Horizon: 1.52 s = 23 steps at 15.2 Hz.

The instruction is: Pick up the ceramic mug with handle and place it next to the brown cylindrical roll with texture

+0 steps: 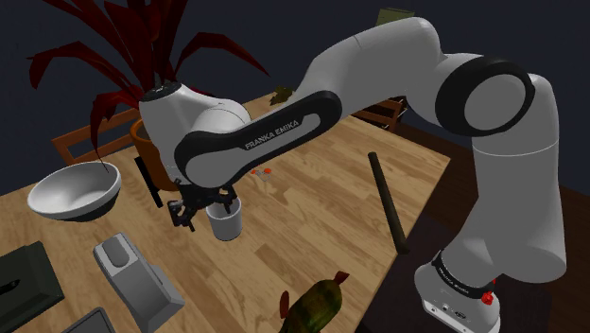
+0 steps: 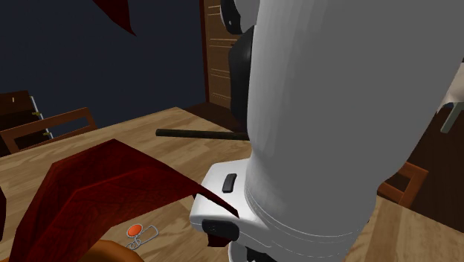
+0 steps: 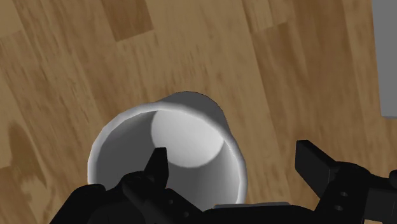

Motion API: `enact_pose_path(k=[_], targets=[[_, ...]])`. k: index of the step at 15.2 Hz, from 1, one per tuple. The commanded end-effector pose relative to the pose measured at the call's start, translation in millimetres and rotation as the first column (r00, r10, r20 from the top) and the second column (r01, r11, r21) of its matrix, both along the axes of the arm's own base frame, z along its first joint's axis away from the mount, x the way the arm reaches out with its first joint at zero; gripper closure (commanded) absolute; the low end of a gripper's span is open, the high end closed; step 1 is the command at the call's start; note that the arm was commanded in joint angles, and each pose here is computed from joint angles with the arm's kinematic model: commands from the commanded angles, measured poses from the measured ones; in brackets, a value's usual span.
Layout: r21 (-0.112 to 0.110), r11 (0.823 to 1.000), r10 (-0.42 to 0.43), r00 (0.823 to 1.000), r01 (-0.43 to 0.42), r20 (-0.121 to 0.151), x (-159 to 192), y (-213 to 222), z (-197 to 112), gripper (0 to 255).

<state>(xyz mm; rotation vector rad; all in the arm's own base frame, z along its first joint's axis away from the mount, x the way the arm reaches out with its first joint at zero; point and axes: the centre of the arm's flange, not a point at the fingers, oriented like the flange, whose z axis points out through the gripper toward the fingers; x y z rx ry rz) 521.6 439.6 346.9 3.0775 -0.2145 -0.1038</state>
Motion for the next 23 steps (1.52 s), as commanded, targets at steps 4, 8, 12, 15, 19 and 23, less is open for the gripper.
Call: enact_pose_path(k=[4, 8, 12, 15, 19, 23], targets=[[0.000, 1.000, 0.000, 1.000, 0.000, 0.000, 0, 0, 0, 0], [0.000, 1.000, 0.000, 1.000, 0.000, 0.000, 0, 0, 0, 255], [0.000, 1.000, 0.000, 1.000, 0.000, 0.000, 0, 0, 0, 255], [0.000, 1.000, 0.000, 1.000, 0.000, 0.000, 0, 0, 5, 255], [0.000, 1.000, 0.000, 1.000, 0.000, 0.000, 0, 0, 26, 255], [0.000, 1.000, 0.000, 1.000, 0.000, 0.000, 0, 0, 47, 255]])
